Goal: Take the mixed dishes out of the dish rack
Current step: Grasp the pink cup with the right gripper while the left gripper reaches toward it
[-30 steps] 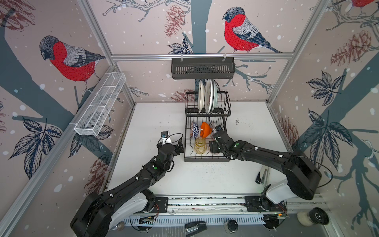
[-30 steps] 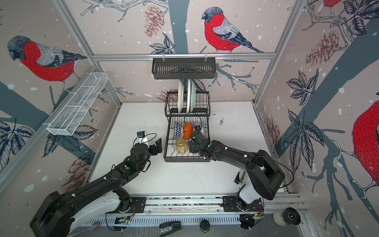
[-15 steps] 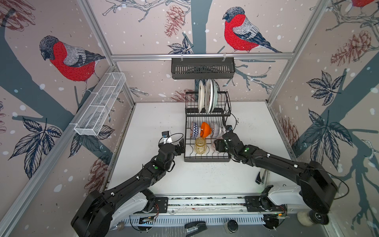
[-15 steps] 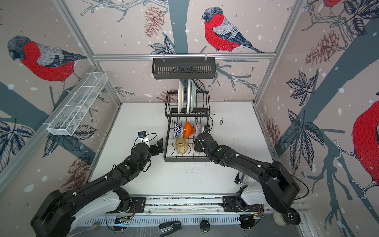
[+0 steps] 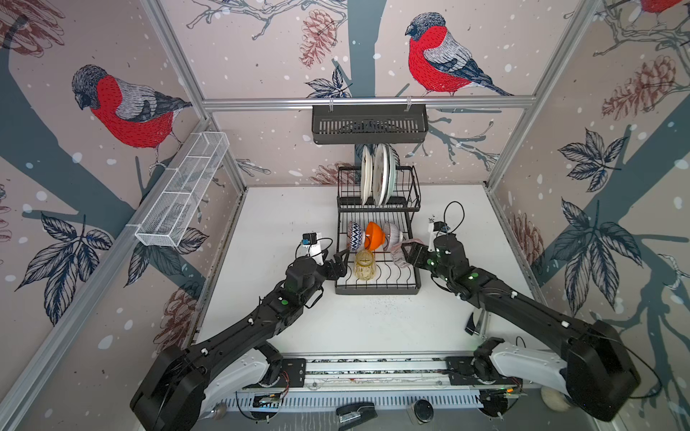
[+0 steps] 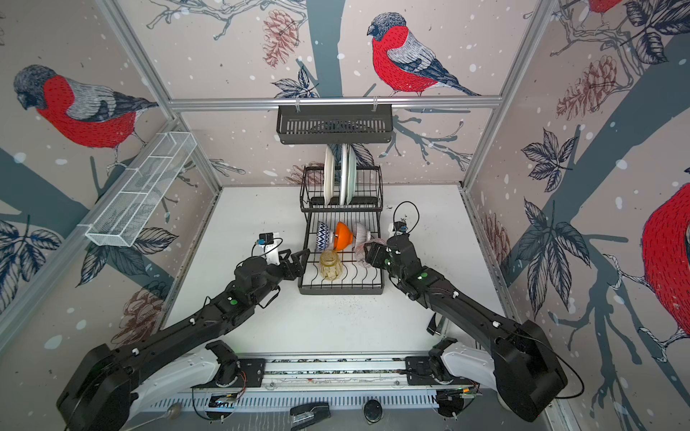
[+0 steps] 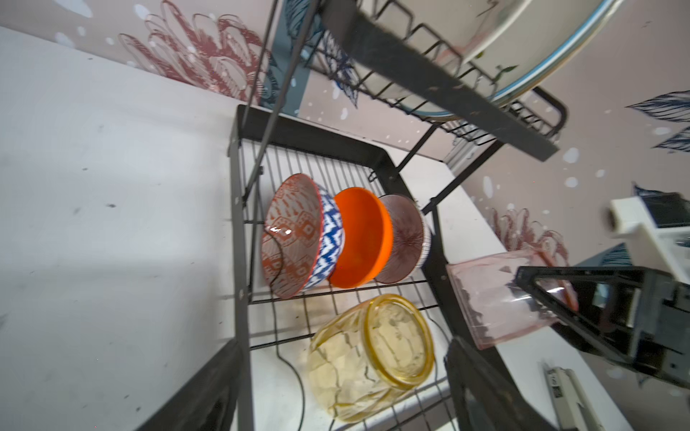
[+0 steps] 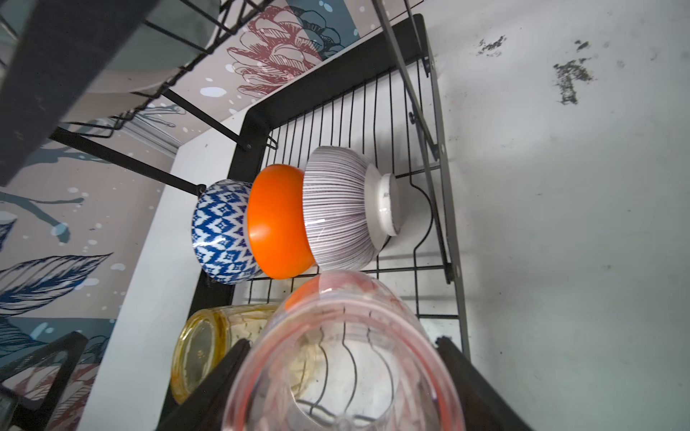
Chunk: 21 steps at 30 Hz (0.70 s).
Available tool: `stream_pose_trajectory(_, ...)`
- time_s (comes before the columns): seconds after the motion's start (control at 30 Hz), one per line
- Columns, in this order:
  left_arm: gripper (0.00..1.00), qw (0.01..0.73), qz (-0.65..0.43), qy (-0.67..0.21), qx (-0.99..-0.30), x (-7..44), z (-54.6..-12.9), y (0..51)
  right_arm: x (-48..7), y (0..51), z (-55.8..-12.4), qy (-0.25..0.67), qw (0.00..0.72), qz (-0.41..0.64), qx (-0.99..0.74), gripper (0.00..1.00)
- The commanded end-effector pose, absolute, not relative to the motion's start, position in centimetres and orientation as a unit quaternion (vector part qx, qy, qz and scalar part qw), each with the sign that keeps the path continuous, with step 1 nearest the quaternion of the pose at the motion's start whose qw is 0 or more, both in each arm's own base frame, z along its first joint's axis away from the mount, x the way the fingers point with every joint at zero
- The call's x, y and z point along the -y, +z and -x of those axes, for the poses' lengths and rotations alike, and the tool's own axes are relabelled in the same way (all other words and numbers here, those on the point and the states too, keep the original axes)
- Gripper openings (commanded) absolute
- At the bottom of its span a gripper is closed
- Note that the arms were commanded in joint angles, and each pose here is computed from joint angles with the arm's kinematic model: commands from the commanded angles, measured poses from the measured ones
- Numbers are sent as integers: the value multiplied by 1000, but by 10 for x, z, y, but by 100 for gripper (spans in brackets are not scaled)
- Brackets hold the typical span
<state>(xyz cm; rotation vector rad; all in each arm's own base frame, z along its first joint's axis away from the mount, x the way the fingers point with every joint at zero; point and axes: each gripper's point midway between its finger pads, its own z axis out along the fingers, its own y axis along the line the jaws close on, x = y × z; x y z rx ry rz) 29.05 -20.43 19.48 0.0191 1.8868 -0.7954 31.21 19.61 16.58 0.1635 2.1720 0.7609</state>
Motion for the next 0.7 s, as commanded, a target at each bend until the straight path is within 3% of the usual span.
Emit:
stream_pose_trajectory(0.0, 83, 522, -31, -407, -749, 230, -282, 224, -206, 184, -312, 359, 399, -74, -840, 38)
stream_pose_trajectory(0.67, 84, 530, -113, -464, -701, 312, -277, 248, -219, 237, -316, 512, 361, -82, -775, 37)
